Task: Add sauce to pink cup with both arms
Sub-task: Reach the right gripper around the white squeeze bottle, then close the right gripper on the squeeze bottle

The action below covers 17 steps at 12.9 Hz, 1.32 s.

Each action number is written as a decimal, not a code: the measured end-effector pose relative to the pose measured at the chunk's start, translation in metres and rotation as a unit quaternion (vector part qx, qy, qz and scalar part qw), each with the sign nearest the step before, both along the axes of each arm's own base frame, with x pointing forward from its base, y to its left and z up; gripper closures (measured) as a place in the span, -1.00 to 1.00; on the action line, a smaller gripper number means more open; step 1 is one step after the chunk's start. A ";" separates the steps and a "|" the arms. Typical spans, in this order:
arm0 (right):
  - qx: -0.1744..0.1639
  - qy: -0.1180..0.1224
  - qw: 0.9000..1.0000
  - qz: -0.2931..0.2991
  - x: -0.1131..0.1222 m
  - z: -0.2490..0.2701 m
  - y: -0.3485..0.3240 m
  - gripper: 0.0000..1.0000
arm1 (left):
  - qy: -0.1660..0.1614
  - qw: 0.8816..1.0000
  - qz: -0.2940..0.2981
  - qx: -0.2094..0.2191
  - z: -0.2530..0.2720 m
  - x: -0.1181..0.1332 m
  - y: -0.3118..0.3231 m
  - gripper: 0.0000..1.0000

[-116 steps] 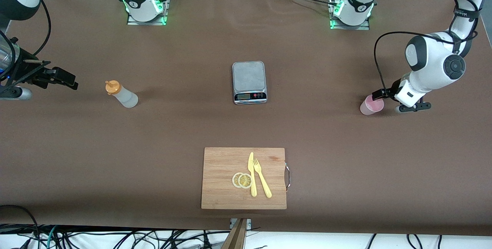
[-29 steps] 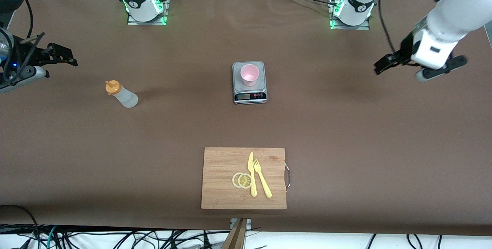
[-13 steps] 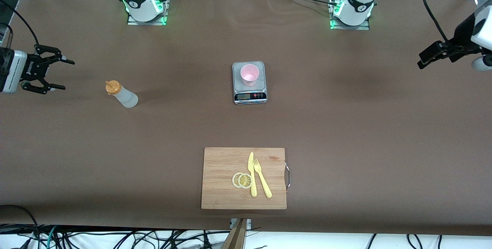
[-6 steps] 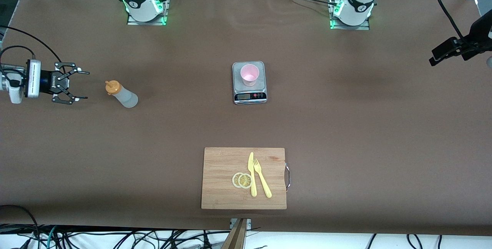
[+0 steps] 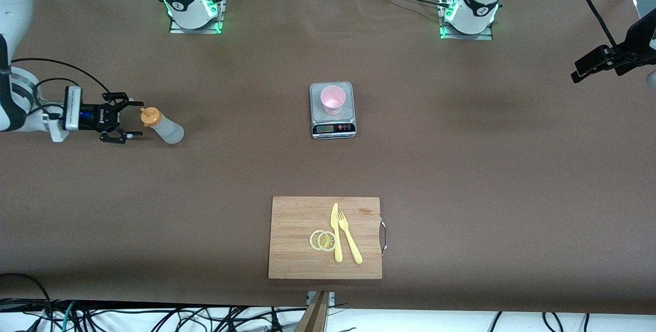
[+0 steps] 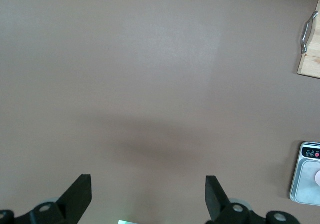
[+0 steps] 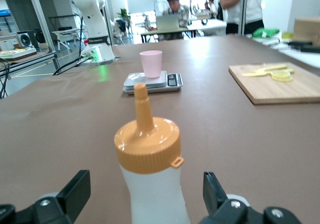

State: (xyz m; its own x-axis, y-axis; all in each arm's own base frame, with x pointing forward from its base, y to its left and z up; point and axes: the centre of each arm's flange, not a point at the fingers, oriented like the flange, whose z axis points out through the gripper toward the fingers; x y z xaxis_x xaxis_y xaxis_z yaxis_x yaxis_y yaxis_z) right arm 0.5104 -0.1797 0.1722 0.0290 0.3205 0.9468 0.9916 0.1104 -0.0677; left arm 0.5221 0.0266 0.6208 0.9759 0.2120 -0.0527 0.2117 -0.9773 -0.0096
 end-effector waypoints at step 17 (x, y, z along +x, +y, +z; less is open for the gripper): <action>0.104 0.004 0.995 0.004 0.005 -0.087 0.042 -0.45 | 0.000 1.000 0.001 0.000 0.002 0.000 0.001 -1.00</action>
State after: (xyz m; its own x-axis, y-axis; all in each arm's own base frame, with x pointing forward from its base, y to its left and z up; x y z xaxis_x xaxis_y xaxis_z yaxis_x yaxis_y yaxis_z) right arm 0.5149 -0.1382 0.0852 0.0342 0.1173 0.9925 0.9902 0.1304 -0.0496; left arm 0.5225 0.0273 0.6223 0.9756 0.2130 -0.0526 0.2128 -0.9771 -0.0095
